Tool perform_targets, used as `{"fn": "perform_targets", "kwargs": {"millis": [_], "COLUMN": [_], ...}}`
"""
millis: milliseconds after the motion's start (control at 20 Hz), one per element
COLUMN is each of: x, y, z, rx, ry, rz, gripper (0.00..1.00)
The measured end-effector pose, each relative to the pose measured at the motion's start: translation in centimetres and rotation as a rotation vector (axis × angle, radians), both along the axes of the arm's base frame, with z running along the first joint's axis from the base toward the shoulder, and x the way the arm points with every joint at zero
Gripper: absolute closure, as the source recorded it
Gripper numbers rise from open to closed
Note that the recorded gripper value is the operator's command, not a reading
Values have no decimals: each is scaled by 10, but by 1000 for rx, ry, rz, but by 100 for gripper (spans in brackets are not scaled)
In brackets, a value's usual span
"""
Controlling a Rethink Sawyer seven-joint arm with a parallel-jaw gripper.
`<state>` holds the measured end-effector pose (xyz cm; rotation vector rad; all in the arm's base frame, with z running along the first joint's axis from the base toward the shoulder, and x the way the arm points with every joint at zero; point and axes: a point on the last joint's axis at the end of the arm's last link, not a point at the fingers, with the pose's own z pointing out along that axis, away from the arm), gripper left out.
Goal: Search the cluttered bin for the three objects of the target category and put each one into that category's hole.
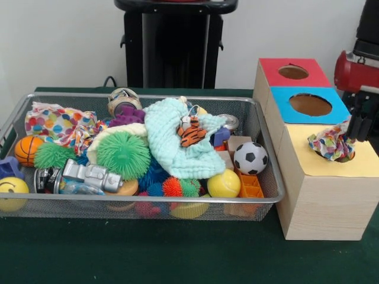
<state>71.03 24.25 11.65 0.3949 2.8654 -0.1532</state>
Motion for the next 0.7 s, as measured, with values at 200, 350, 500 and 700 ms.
{"fn": "perform_targets", "kwargs": {"millis": [200,350,500,700], "x": [2,2,1,1], "y": [-11,-14,-15,-14], "z": [-12,-15,-15,-13], "rx": [-6,-8,-8,-7], "ry": [13,18,20,17], "rz": [-12,-17,-18,-17], "gripper": [100,100,100,100]}}
